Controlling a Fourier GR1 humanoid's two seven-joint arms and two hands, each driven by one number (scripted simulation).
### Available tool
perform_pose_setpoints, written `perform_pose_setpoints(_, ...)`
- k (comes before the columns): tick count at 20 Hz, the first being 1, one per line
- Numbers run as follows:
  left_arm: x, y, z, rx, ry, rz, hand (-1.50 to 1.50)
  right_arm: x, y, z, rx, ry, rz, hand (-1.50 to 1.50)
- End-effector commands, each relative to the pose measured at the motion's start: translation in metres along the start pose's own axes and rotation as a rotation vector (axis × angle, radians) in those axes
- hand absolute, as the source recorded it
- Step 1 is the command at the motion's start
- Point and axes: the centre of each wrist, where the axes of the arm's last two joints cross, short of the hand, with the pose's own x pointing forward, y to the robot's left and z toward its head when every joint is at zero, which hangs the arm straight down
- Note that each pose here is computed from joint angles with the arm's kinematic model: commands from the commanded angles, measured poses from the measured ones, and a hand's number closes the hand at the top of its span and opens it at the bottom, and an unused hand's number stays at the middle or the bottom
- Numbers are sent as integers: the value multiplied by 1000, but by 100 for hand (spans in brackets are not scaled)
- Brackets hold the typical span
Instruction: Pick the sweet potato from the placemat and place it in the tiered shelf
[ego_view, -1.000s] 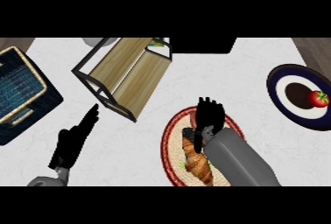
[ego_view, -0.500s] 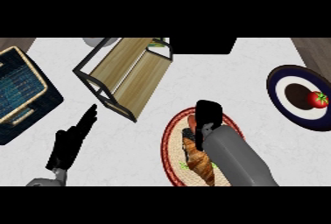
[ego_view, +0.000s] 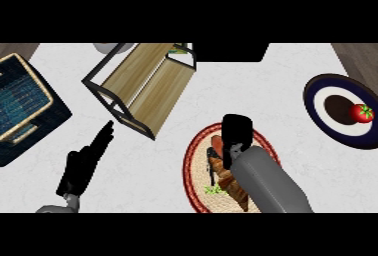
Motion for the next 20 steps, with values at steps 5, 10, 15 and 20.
perform_pose_setpoints(5,9,7,1,17,13,-5,0,-7,-50,4,-143,-124,-27,150)
perform_pose_setpoints(10,7,-6,-4,-26,-19,-14,0,-28,-96,8,-165,-716,57,150)
perform_pose_setpoints(15,2,-11,-5,-9,-10,-2,0,-99,-177,-11,-320,-892,27,150)
perform_pose_setpoints(20,8,17,-8,0,-8,-16,0,-128,-233,-10,-425,-1021,-264,150)
